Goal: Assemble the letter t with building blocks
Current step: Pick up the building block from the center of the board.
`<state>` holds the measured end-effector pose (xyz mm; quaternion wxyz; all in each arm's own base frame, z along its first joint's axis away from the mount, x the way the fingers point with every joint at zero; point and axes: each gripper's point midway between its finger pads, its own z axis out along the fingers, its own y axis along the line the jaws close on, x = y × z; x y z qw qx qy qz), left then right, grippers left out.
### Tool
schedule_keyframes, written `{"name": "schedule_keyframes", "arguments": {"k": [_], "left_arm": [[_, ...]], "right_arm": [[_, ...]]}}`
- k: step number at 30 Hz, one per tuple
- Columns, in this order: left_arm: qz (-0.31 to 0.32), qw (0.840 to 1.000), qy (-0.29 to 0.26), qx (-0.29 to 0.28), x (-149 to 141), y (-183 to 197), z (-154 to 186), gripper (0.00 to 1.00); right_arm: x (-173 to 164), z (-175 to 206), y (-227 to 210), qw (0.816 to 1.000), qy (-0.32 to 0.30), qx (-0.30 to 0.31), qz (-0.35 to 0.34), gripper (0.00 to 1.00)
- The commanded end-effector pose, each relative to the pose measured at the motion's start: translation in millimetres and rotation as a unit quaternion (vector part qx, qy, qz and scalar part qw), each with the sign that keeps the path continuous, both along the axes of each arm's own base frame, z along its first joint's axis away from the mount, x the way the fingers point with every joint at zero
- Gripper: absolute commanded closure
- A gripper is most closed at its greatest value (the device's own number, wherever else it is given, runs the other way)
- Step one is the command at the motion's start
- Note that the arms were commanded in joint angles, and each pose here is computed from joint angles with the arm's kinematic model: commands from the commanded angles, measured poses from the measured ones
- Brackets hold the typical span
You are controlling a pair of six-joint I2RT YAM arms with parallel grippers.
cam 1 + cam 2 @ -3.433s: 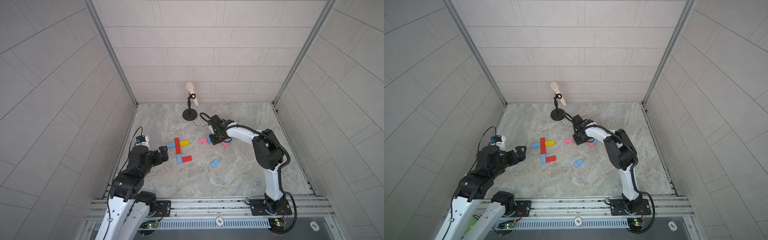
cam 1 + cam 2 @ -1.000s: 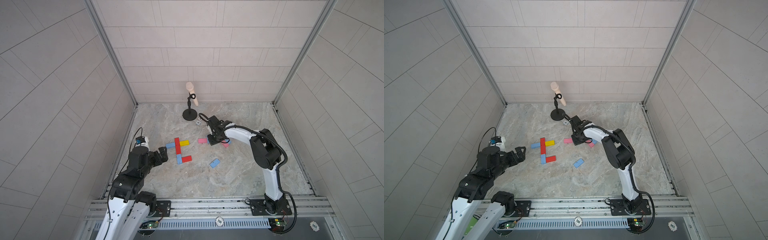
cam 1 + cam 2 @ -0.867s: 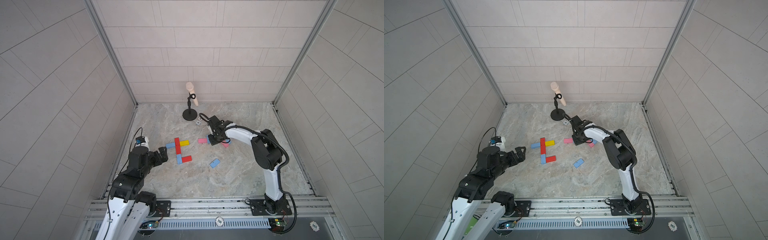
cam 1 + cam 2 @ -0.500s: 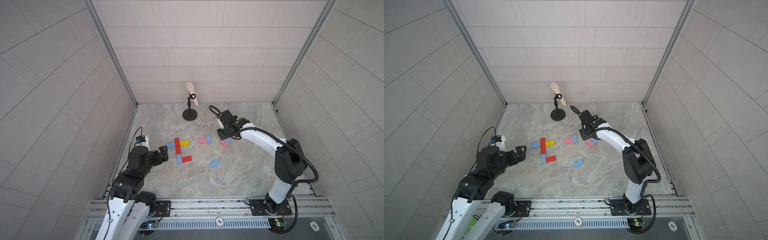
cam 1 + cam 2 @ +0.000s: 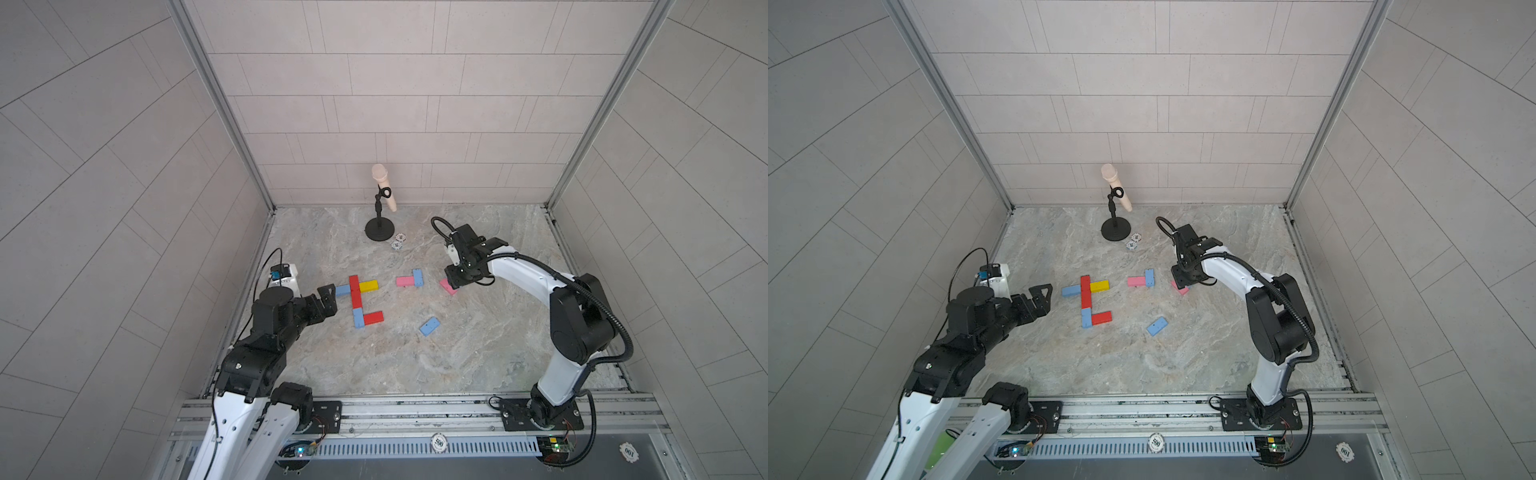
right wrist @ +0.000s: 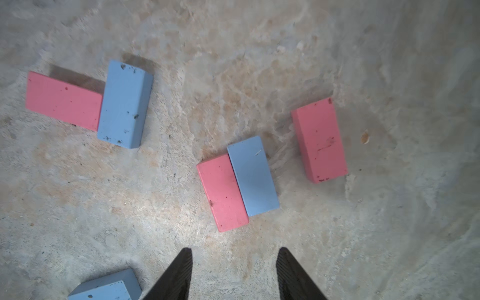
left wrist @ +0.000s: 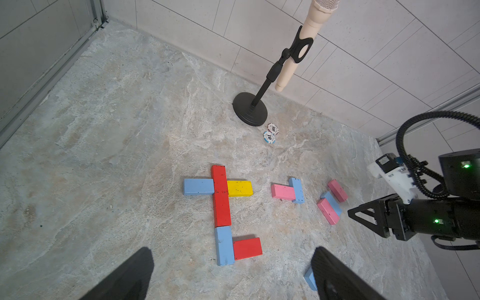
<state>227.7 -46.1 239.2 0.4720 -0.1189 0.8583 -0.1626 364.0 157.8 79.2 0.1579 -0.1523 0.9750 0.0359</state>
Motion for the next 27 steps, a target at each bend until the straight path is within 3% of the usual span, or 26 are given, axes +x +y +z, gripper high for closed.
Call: {"name": "schedule_keyframes", "arguments": {"k": [1,13,27], "left_arm": [[-0.001,1.0,-0.016,0.005,-2,1,11,0.0],[0.009,1.0,-0.005,0.009,-3,5,3,0.0],[0.013,1.0,0.007,0.014,-5,7,-5,0.0]], "right_arm": [[-12,-15,-2,1.0,0.023,0.0,-0.005,0.42],[-11,-49,3,0.999,0.042,0.007,-0.01,0.4],[6,-55,10,0.999,0.045,0.011,-0.015,0.44]]}}
